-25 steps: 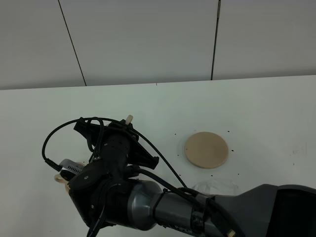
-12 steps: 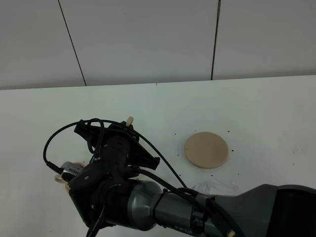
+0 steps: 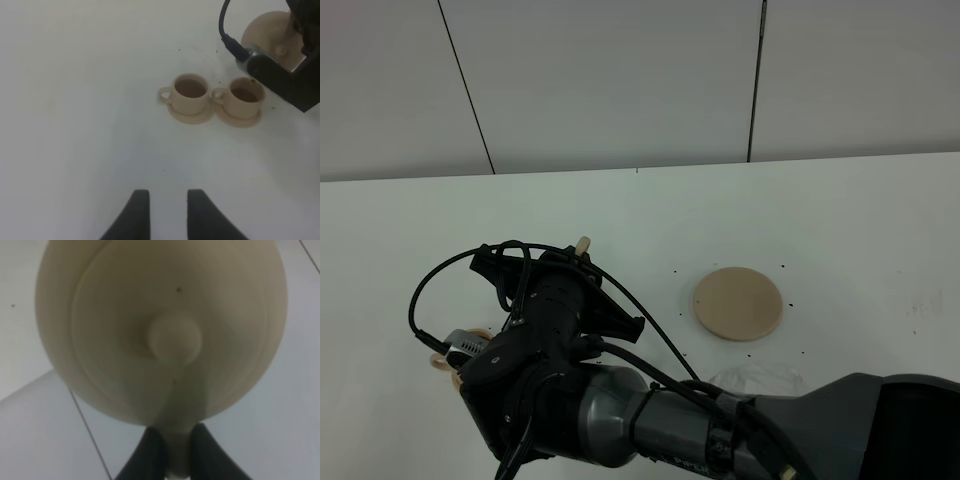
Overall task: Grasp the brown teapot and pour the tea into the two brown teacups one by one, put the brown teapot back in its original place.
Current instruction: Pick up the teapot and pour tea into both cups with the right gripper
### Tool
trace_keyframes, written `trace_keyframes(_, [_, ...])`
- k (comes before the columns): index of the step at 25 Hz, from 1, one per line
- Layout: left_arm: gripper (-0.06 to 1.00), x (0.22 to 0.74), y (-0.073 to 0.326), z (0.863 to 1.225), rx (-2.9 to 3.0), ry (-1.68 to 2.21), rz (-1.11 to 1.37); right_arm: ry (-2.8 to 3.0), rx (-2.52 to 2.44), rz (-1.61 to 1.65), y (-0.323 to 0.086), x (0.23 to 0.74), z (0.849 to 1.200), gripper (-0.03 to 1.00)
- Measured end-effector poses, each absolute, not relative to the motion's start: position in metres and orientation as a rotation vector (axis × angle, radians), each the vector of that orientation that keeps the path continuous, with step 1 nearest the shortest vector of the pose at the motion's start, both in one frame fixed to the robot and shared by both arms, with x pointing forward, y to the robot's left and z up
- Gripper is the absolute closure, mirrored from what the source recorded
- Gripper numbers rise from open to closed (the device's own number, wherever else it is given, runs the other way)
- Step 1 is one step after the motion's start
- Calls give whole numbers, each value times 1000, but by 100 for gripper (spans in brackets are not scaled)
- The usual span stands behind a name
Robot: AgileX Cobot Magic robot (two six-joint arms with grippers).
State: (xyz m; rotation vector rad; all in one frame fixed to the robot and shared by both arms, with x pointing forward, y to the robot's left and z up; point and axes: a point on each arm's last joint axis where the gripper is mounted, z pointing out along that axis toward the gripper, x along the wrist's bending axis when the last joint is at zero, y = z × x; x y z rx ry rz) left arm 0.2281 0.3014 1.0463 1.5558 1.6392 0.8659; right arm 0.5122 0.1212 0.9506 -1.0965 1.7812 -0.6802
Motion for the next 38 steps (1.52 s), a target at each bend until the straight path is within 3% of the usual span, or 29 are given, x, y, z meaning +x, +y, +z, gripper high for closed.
trace_keyframes(38, [69,228,301,1046,1556,1639,866,1716,-1120,-694,124,514,954,87])
